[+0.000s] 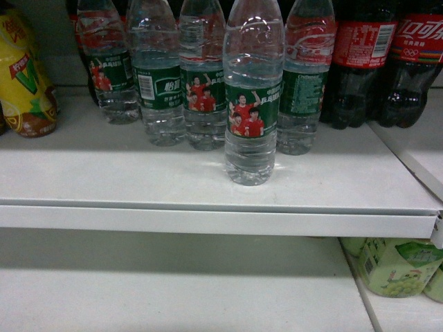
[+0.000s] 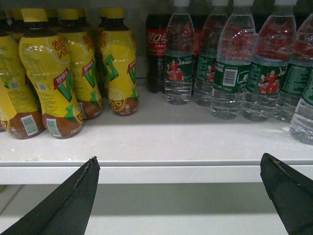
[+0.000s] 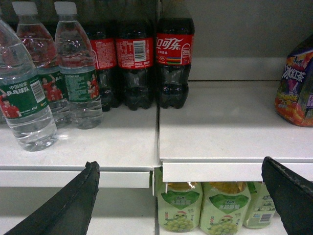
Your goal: Move water from second to third shelf
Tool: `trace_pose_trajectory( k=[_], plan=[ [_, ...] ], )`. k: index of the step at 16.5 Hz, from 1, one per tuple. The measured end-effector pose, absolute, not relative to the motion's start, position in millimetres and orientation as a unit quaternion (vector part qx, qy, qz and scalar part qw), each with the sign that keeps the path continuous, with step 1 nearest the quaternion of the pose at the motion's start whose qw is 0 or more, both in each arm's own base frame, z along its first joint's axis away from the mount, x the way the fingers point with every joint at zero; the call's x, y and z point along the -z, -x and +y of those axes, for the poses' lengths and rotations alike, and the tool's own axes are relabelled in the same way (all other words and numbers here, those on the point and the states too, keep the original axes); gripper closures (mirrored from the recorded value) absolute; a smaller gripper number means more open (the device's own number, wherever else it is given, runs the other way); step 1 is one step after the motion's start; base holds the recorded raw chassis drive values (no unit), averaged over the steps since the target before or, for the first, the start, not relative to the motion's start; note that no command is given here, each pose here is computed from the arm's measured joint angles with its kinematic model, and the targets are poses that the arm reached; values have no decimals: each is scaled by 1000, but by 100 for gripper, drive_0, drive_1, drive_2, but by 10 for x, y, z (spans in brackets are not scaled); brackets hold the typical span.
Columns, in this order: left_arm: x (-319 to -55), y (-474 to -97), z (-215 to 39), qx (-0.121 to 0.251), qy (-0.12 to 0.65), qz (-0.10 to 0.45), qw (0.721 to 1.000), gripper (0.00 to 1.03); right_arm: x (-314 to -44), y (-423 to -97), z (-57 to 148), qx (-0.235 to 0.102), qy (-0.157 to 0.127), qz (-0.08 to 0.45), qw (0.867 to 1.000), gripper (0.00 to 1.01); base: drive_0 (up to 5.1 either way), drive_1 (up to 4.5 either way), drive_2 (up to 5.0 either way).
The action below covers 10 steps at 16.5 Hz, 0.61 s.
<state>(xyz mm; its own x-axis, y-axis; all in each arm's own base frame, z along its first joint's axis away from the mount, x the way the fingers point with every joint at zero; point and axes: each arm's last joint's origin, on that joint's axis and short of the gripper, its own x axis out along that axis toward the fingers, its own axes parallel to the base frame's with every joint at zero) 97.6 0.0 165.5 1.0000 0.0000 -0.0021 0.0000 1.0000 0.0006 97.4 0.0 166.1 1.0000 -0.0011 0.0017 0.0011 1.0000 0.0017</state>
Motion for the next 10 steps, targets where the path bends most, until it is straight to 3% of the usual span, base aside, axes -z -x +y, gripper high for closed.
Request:
trace_pose_trajectory(
  k=[10],
  plan=[
    [-1655, -976, 0, 0, 0, 1, 1000, 5, -1662, -974, 0, 1, -1, -1, 1000, 3, 0, 0, 0]
  ],
)
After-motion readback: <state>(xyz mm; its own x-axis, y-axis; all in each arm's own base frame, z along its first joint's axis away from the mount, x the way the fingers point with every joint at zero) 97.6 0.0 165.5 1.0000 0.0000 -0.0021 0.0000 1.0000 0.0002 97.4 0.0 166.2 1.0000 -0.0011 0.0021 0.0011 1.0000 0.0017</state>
